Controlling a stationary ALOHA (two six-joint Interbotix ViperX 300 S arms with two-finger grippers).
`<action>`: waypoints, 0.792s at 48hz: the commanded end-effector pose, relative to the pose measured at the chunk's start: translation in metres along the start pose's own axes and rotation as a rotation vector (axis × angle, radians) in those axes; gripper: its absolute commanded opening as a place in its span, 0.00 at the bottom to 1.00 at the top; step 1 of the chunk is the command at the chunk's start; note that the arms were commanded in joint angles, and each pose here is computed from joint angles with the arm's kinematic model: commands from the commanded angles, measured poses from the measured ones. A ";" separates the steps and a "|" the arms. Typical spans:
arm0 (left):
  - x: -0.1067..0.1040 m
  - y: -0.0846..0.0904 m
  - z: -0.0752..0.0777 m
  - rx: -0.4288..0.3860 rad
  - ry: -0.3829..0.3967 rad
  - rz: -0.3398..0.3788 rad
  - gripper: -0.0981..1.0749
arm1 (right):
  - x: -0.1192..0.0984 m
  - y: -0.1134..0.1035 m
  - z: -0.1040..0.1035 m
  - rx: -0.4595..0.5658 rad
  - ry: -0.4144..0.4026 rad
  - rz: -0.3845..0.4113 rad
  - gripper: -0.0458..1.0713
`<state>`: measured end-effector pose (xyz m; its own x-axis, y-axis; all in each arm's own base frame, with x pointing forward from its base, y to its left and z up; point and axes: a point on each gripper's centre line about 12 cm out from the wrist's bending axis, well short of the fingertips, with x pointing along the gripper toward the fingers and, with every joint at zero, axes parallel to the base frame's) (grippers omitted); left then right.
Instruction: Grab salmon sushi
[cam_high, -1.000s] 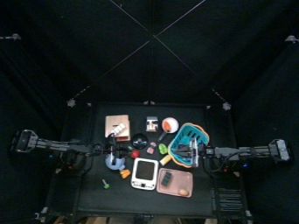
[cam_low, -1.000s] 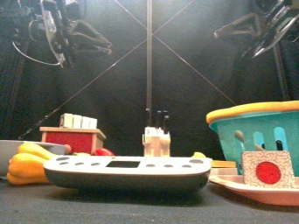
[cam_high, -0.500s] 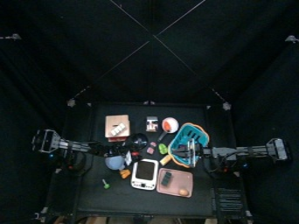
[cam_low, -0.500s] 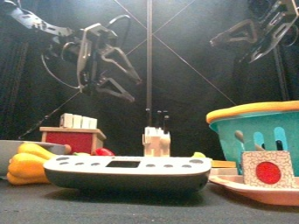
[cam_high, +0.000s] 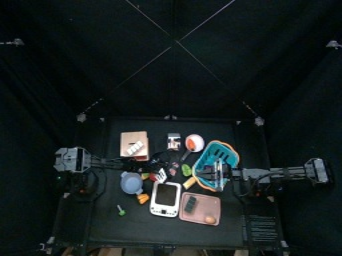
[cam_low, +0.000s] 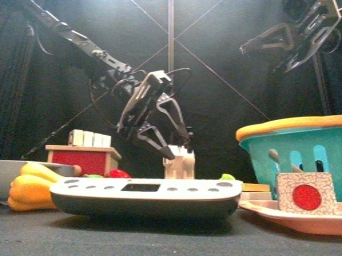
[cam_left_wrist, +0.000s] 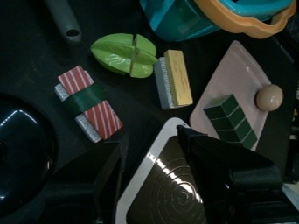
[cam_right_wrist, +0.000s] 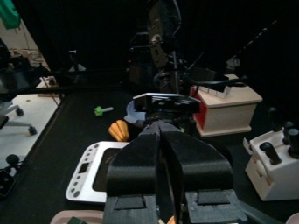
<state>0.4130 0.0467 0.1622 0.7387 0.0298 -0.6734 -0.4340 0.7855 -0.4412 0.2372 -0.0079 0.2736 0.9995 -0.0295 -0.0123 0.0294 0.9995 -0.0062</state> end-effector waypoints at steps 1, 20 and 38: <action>-0.006 -0.010 0.019 0.010 0.002 -0.028 0.80 | 0.002 0.000 0.009 0.001 -0.025 0.001 0.06; -0.028 -0.029 0.049 0.184 0.155 0.041 0.80 | 0.002 0.000 0.009 0.021 -0.025 -0.002 0.06; 0.011 -0.022 0.033 0.092 0.197 0.290 0.82 | 0.002 0.002 0.008 0.026 -0.022 0.004 0.06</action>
<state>0.4373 0.0545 0.1757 0.4510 0.1213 -0.8843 -0.5534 0.8153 -0.1704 0.2373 -0.0064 0.2733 0.9995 -0.0277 -0.0153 0.0280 0.9995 0.0165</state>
